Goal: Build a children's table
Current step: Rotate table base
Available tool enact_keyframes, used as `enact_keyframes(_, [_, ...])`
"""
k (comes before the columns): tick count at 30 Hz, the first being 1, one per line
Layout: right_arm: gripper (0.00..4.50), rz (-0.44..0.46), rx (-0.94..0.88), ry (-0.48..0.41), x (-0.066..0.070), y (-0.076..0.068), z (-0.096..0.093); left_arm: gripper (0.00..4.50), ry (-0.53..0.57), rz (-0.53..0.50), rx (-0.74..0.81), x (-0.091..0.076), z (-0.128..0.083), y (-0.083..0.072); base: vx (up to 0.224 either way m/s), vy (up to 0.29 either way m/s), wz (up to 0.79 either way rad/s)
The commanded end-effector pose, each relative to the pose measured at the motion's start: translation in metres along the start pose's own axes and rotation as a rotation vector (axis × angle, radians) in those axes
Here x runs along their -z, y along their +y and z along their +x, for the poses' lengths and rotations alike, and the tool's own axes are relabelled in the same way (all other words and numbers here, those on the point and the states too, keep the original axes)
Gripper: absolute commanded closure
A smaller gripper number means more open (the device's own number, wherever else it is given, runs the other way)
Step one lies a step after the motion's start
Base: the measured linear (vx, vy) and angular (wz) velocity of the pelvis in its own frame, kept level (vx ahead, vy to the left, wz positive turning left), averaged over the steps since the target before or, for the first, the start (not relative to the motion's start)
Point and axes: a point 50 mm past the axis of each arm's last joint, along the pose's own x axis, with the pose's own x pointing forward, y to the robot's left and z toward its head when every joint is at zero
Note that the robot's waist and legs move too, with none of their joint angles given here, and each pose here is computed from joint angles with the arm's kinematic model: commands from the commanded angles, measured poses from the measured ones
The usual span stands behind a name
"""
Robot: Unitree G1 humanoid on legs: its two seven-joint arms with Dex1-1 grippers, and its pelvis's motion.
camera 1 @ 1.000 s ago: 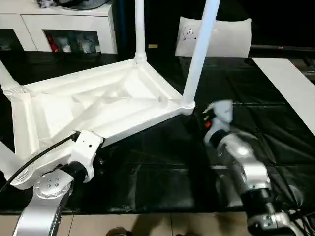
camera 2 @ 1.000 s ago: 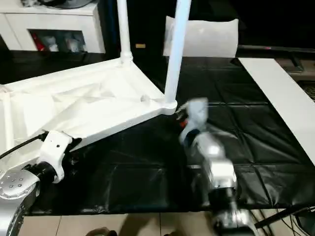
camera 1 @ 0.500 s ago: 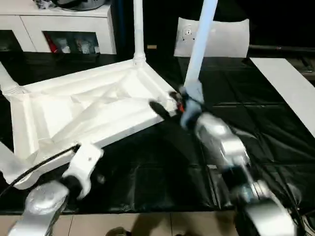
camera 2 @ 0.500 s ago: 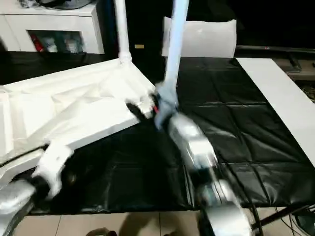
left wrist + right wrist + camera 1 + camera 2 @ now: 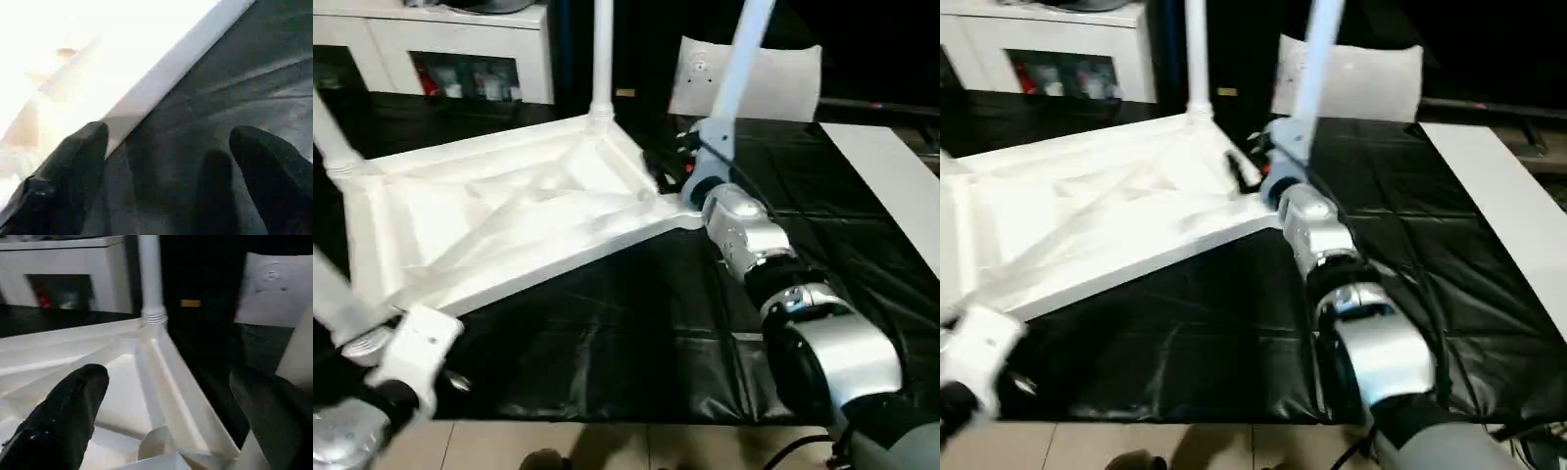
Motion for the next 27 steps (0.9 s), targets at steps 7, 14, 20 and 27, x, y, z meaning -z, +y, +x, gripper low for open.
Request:
enact_keyframes(7, [0.0, 0.002, 0.299, -0.059, -0.016, -0.069, -0.014, 0.15, -0.056, 0.033, -0.083, -0.007, 0.011, 0.02, 0.0, 0.0, 0.0])
enact_keyframes(14, [0.0, -0.049, 0.225, -0.049, 0.0, -0.073, -0.021, 0.15, -0.237, -0.076, -0.046, -0.02, 0.015, 0.005, 0.0, 0.0, 0.0])
enact_keyframes(20, [0.0, -0.043, -0.085, -0.063, 0.026, -0.049, -0.03, 0.06, -0.312, -0.179, -0.214, -0.017, 0.006, -0.001, 0.0, 0.0, 0.0])
enact_keyframes(27, [0.0, 0.007, -0.306, -0.053, 0.048, -0.028, -0.057, 0.06, -0.358, -0.229, -0.349, -0.014, 0.001, -0.001, 0.0, 0.0, 0.0])
